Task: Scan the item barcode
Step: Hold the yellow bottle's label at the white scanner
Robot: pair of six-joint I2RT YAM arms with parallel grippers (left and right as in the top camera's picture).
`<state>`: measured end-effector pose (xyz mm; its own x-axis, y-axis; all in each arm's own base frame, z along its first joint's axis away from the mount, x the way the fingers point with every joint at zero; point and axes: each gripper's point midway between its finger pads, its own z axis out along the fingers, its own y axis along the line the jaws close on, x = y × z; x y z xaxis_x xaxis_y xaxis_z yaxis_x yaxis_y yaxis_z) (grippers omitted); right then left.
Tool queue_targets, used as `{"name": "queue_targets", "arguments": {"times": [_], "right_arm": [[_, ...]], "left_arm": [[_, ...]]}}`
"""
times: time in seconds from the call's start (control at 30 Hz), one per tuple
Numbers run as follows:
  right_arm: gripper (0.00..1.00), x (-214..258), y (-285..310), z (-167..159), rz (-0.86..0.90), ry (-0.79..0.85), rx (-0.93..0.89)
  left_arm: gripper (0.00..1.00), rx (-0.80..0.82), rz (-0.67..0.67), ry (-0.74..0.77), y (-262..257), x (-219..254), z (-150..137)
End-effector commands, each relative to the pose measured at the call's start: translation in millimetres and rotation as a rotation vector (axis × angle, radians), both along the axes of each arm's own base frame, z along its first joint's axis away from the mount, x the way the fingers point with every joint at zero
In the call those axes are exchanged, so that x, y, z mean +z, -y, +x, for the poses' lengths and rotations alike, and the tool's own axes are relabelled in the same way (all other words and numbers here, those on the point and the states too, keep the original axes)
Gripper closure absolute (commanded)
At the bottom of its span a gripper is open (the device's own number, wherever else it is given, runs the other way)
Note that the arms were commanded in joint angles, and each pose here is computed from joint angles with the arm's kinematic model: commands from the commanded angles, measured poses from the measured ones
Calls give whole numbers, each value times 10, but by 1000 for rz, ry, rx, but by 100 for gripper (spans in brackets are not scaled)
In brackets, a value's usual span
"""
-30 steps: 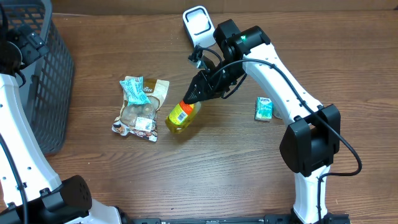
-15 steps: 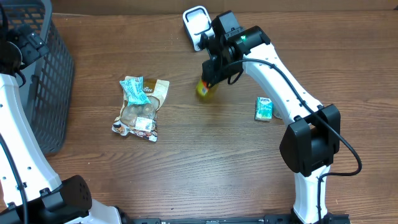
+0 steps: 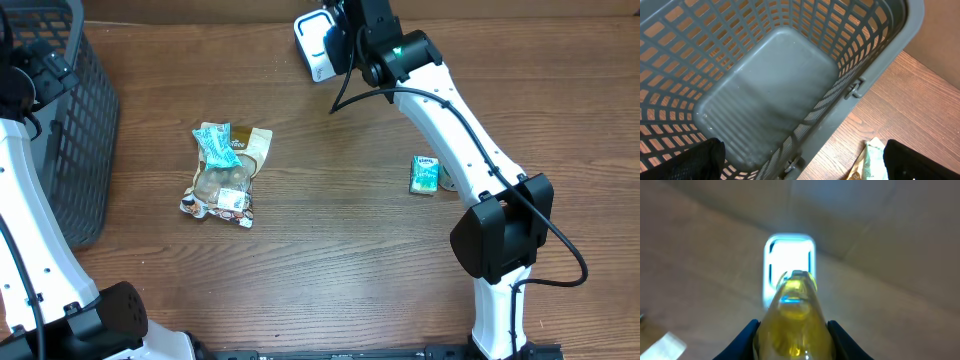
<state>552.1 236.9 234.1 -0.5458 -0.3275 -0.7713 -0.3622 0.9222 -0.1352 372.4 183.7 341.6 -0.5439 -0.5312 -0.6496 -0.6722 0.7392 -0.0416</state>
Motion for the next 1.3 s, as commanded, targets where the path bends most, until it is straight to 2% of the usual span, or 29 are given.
{"name": "queue_targets", "arguments": {"times": [0.0, 0.17, 0.27, 0.57, 0.77, 1.07, 1.27], "right_arm": [[96, 619, 74, 77, -59, 191, -20], [96, 770, 162, 249, -211, 334, -119], [96, 702, 57, 323, -255, 375, -141], [96, 183, -391, 465, -529, 463, -131], [96, -202, -365, 549, -684, 461, -186], [96, -716, -399, 621, -737, 423, -168], [96, -722, -405, 633, -729, 433, -176]], "left_arm": [[0, -14, 14, 1, -2, 26, 20], [0, -14, 15, 1, -2, 26, 19], [1, -14, 15, 1, -2, 26, 19], [1, -14, 14, 1, -2, 26, 20], [0, -14, 14, 1, -2, 26, 20], [0, -14, 14, 1, -2, 26, 20], [0, -14, 15, 1, -2, 26, 19]]}}
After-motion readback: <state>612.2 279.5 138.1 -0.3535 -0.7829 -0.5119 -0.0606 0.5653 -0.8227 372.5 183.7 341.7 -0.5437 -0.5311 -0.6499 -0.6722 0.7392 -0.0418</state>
